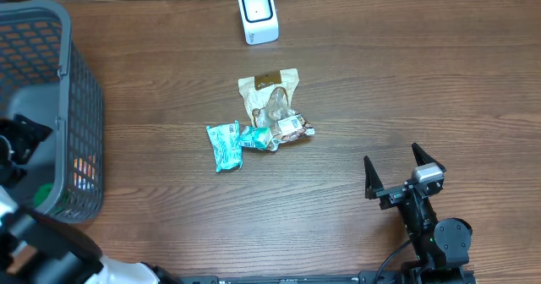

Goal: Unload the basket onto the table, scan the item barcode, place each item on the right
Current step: 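Move the left gripper back toward the basket, then lower the left gripper into the basket and grasp the orange snack packet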

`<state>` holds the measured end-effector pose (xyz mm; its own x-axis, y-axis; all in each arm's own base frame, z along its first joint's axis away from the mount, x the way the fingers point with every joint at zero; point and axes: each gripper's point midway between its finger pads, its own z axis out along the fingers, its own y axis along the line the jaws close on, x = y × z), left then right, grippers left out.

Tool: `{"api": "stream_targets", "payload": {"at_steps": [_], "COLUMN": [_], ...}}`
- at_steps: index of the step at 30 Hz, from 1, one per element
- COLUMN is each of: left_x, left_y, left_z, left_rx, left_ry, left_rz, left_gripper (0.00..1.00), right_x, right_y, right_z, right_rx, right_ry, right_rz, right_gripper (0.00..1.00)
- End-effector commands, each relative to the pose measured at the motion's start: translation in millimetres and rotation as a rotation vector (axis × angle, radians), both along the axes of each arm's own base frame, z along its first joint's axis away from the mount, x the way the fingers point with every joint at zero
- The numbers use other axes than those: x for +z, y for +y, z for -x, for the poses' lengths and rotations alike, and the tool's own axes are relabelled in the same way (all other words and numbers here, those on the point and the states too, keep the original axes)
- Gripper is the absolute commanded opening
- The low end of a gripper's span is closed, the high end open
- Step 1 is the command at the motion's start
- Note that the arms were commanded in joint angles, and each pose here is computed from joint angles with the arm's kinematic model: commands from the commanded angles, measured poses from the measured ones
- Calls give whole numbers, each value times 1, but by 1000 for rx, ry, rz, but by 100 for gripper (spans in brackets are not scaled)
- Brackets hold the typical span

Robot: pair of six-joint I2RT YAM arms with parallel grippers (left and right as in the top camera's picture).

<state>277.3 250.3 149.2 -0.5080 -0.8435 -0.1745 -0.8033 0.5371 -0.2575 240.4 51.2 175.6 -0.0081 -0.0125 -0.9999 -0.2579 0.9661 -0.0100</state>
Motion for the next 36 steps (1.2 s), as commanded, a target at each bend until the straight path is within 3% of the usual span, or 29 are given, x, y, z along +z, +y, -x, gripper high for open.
{"api": "stream_targets", "payload": {"at_steps": [1, 11, 22, 33, 36], "left_x": [-24, -58, -88, -117, -118], "left_y": [-8, -17, -25, -32, -32], "left_z": [-8, -9, -5, 5, 5], "left_rx": [-121, -178, -249, -246, -242], "left_ry": [4, 67, 163, 201, 199], "left_rz": [55, 123, 43, 34, 33], "left_gripper": [76, 68, 64, 50, 50], "right_x": [-2, -2, -2, -2, -2], "right_y": [-3, -3, -3, -3, -3], "right_z": [-1, -1, -1, -1, -1], "right_rx": [-17, -17, -17, -17, -17], "right_ry": [-1, -1, -1, -1, -1], "right_rz": [-4, -4, -4, -4, -4], "right_gripper": [100, 100, 100, 100, 100]}}
